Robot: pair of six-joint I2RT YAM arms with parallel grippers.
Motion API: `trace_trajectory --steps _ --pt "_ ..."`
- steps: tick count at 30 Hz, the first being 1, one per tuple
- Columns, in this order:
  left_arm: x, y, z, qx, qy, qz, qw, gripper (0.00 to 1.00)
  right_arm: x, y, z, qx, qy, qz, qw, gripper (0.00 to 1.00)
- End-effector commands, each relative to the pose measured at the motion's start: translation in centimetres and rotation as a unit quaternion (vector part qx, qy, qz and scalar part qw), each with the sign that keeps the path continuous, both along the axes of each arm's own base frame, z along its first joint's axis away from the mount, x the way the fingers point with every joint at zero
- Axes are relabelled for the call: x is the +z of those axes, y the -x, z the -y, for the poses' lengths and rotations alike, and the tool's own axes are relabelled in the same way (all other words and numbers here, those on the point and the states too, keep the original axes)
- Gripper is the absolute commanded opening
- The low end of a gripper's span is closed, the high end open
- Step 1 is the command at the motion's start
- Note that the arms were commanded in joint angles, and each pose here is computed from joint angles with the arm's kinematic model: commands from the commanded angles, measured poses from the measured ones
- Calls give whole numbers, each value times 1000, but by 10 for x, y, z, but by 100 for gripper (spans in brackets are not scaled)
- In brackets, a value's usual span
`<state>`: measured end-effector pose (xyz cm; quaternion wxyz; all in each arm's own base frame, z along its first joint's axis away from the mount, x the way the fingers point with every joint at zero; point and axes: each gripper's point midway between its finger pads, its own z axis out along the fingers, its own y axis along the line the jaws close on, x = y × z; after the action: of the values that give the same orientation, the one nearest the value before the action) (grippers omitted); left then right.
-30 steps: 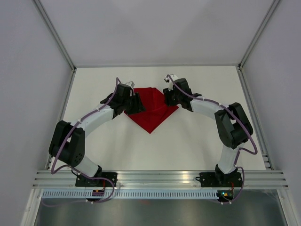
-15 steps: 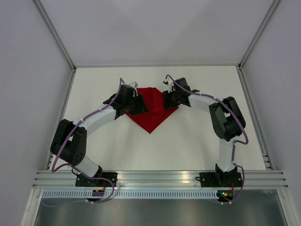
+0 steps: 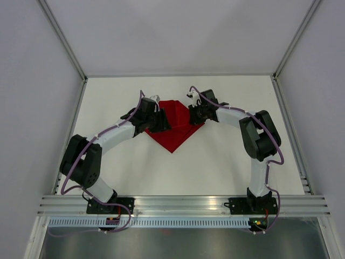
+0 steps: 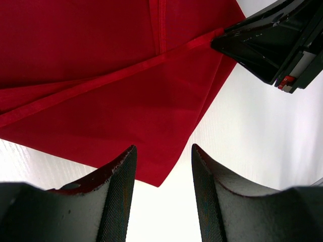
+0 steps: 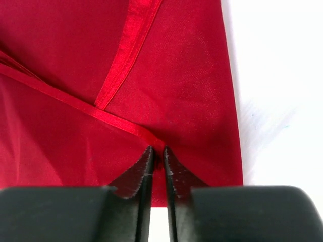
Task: Fold the napkin, place the utensils inside, and roll it up
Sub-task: Fold the napkin
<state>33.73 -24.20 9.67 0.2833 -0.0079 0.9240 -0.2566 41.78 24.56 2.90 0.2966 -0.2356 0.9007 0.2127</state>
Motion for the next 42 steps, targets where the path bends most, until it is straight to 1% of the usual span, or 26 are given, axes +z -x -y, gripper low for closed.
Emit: trace_trajectory --steps 1,3,8,11,13,20,36,39,42 --pt "5 -5 7 1 10 12 1000 52 14 -9 0 -4 -14 10 1000 17" --pt "4 -5 7 1 11 11 1000 52 17 -10 5 -8 -15 14 1000 13" --pt "2 -5 10 -2 11 8 1000 52 21 -5 14 -9 -10 21 1000 7" --pt "2 -6 12 -4 12 8 1000 52 24 -3 20 -15 -9 25 1000 6" --pt "1 -6 14 -6 12 7 1000 52 28 -3 22 -7 -3 37 999 6" --pt "-3 -7 17 -10 9 4 1000 52 33 3 28 -5 1 44 999 4" --pt "-2 -5 29 -33 -4 19 999 52 12 8 39 -11 20 35 999 3" --pt "0 -3 38 -49 -14 35 998 52 8 8 38 -11 22 30 999 4" --pt "6 0 47 -68 -40 68 995 53 5 6 38 -12 23 31 999 4"
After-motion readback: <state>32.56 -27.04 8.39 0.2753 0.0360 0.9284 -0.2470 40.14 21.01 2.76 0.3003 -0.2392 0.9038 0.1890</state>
